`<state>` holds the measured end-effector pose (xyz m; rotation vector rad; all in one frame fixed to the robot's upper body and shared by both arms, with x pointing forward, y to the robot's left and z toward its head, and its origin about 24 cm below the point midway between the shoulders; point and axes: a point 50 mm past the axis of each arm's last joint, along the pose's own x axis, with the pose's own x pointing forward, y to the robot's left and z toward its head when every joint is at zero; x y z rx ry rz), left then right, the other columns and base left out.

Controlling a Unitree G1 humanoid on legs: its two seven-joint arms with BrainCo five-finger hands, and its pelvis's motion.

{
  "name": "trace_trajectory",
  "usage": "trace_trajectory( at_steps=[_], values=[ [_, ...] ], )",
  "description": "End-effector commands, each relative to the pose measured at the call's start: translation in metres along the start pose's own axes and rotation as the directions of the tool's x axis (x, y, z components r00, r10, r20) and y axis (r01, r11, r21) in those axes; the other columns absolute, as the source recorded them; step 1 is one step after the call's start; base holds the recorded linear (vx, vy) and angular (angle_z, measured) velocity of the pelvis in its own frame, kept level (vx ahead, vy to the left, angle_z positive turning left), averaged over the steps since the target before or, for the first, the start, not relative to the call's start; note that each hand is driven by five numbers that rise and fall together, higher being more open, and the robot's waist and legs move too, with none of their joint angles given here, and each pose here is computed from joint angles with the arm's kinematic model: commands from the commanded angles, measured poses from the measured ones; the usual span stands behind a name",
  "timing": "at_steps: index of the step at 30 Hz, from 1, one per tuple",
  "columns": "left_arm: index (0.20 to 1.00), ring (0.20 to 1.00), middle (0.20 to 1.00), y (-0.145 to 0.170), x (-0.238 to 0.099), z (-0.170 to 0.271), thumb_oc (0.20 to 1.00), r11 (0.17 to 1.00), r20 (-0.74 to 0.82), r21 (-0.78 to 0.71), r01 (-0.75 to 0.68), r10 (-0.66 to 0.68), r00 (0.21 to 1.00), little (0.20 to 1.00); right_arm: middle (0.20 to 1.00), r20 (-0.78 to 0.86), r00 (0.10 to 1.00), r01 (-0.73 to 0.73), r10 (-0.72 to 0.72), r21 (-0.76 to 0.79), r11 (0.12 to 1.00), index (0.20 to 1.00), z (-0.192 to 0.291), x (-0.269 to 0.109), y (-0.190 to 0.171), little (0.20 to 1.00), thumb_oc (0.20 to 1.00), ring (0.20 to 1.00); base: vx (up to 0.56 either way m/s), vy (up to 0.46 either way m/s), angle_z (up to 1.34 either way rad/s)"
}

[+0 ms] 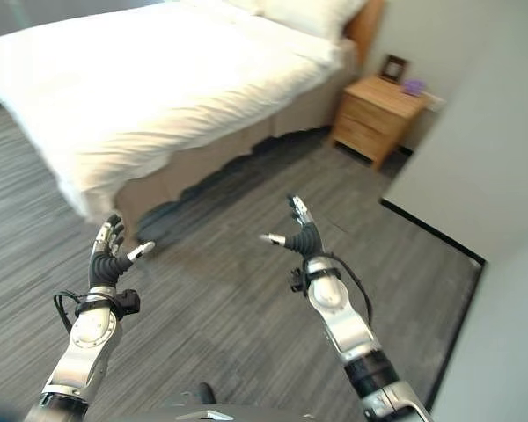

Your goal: Pick up bed clothes into laundry basket.

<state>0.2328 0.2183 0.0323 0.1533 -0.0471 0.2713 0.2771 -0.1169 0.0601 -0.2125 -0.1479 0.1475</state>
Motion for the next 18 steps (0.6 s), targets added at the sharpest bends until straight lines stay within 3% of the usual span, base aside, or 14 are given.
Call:
trace_trajectory(
  at_steps=[1, 3, 12, 18],
  values=[
    [1.0, 1.0, 1.0, -0.005, 0.023, 0.029, 1.0, 0.998, 0.136, -0.019, 0.061, -0.058, 0.989, 1.0, 1.0, 0.111, 0.992, 0.048, -0.057, 0.084, 0.995, 1.0, 0.021, 0.007, -0.008, 1.0, 1.0, 1.0, 0.1, -0.037, 2.39],
    [1.0, 1.0, 1.0, -0.006, 0.023, 0.029, 1.0, 0.997, 0.136, -0.014, 0.074, -0.072, 0.988, 1.0, 1.0, 0.117, 0.991, 0.049, -0.061, 0.102, 0.994, 1.0, 0.023, 0.006, -0.009, 1.0, 1.0, 1.0, 0.13, -0.064, 2.58],
    [1.0, 1.0, 1.0, -0.013, 0.015, 0.017, 1.0, 0.986, 0.067, -0.022, 0.164, -0.162, 0.984, 1.0, 1.0, 0.11, 0.993, 0.039, -0.052, 0.117, 0.992, 1.0, 0.023, -0.002, -0.013, 1.0, 1.0, 1.0, 0.16, -0.035, 1.27],
    [1.0, 1.0, 1.0, -0.006, 0.005, 0.008, 1.0, 0.991, 0.026, -0.022, 0.135, -0.134, 0.991, 1.0, 1.0, 0.1, 0.994, 0.038, -0.051, 0.131, 0.991, 1.0, 0.022, -0.003, -0.014, 1.0, 1.0, 1.0, 0.11, -0.045, -0.22]
  ],
)
